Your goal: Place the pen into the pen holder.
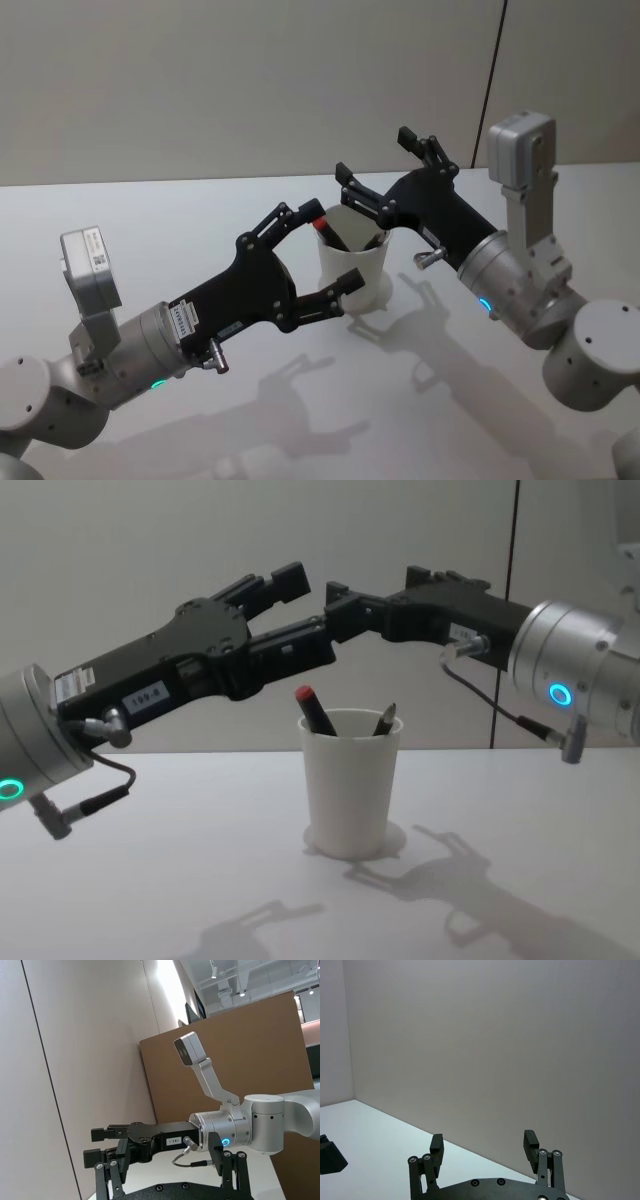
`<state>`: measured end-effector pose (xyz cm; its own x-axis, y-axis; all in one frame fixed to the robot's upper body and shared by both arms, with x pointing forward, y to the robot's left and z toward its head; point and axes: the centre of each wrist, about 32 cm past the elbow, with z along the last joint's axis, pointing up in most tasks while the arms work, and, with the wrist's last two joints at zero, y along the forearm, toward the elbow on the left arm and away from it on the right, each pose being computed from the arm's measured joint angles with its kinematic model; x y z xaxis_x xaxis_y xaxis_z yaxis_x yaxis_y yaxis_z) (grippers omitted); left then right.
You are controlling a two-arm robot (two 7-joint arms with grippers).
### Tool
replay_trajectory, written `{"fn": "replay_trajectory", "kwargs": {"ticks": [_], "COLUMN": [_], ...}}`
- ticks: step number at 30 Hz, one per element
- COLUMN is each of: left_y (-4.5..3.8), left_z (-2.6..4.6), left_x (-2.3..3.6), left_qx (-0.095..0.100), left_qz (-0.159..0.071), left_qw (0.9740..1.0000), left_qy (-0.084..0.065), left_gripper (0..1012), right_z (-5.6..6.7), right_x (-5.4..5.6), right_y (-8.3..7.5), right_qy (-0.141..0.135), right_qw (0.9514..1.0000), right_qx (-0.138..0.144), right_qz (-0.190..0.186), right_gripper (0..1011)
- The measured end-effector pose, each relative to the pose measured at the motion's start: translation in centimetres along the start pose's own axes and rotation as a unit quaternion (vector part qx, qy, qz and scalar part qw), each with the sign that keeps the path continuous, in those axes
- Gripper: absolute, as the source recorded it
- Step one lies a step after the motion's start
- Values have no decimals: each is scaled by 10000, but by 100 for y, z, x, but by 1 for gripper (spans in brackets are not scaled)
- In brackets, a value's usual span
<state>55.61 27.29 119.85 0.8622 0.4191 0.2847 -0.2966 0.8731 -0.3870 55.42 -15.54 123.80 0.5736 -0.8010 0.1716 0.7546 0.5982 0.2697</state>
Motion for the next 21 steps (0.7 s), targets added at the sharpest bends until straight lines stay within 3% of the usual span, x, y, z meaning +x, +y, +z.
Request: {"fn": "replay_trajectory", "kwargs": {"ticks": [21], "left_y": [0], "left_z": [0], "left_x": [0], "left_qx": [0], "left_qz": [0], "left_qw": [10000], "left_qy": [0], "left_gripper": [1004], "right_z": [11], "right_x": [-6], "right_y": [-12], "right_qy": [-4], "right_qw": [10000], "right_qx": [42], "right_qz": [-6], "right_gripper": [1002]}}
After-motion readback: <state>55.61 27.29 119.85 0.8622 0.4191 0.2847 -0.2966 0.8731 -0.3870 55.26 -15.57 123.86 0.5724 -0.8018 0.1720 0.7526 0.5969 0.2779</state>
